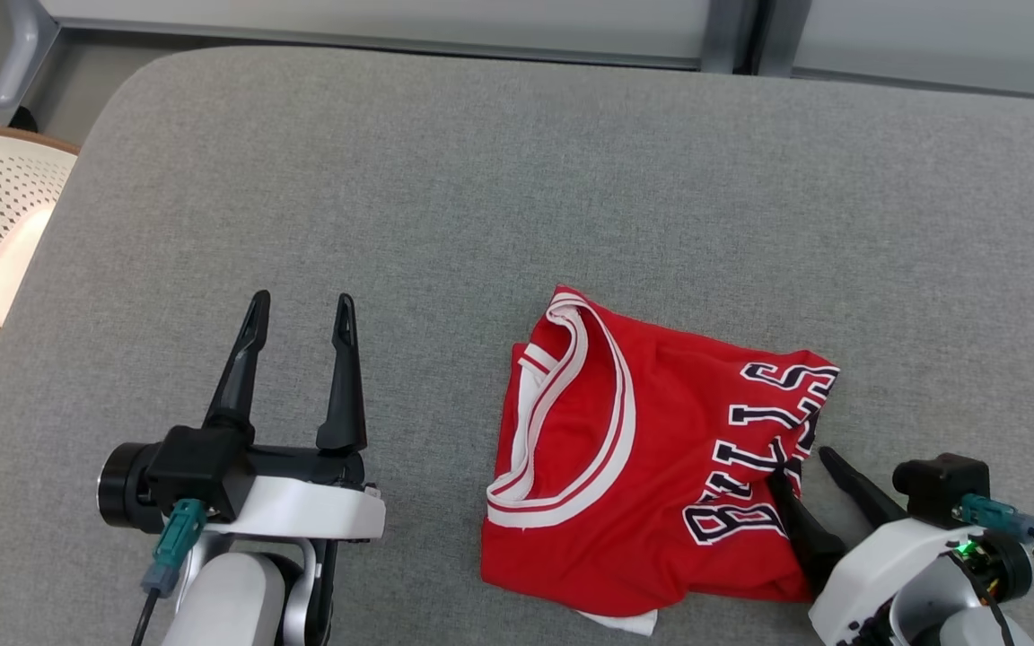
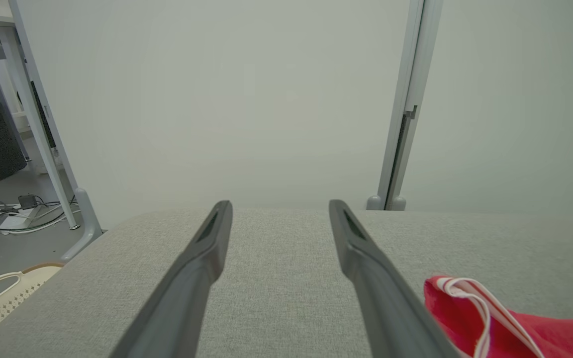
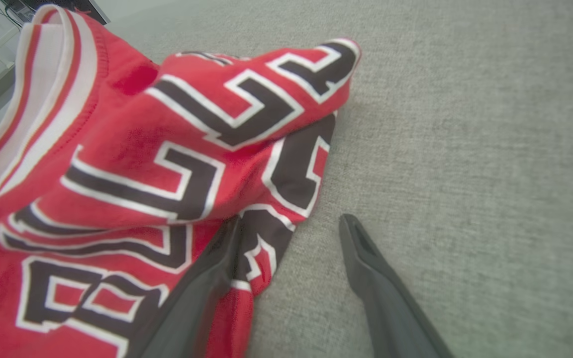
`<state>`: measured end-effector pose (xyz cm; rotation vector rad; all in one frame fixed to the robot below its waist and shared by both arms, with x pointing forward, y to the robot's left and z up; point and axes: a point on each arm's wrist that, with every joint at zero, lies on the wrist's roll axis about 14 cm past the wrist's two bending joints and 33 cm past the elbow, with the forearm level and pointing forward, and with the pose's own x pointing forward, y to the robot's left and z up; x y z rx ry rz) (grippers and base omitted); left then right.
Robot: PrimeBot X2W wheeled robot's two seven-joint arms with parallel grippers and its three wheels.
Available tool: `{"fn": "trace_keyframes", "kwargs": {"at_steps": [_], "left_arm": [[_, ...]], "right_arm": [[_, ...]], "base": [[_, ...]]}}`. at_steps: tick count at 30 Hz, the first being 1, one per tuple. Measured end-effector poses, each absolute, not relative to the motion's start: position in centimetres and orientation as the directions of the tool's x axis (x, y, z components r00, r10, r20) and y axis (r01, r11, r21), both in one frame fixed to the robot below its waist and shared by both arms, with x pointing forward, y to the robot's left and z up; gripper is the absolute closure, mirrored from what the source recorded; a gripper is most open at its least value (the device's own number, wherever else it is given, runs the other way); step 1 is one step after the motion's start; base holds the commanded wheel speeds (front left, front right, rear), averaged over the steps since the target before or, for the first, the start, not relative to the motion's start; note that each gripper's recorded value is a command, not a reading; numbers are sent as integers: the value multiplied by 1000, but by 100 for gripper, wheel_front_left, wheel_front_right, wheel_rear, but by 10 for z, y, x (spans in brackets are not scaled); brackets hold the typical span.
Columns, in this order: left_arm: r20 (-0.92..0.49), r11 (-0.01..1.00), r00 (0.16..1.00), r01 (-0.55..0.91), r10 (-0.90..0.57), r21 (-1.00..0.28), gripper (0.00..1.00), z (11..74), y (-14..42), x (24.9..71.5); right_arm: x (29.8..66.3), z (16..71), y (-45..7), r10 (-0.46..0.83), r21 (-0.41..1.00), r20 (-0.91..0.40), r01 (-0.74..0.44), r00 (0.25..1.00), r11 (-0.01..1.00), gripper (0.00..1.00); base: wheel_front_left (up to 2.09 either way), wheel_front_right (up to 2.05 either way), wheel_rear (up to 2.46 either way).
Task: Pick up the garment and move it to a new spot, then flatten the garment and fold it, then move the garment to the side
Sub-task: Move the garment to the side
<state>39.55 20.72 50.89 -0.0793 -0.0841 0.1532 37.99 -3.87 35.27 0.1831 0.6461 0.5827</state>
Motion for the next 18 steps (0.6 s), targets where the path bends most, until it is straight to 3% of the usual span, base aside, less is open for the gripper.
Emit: {"fn": "trace_keyframes", "kwargs": {"at_steps": [2,3,5,11,18], "left_arm": [[77,984,983,-159,165,-82,0,508,211,398],[77,984,983,-160,166,-83,0,508,210,398],[78,985,984,-154,160,-82,0,508,208,400],[101,991,988,-113,121,-76,0,513,197,408],[154,998,988,-19,27,-52,0,525,172,427]], "right_arm": [[381,351,-32,583,363,-512,-456,631,812,0],[382,351,-30,590,367,-511,-462,626,808,46],[381,352,-29,597,377,-516,-463,615,802,100],[377,360,-34,602,384,-503,-463,621,799,100],[387,375,-95,475,294,-474,-375,741,879,100]], "base": [[0,0,0],[0,0,0],[0,0,0],[0,0,0],[0,0,0]]}}
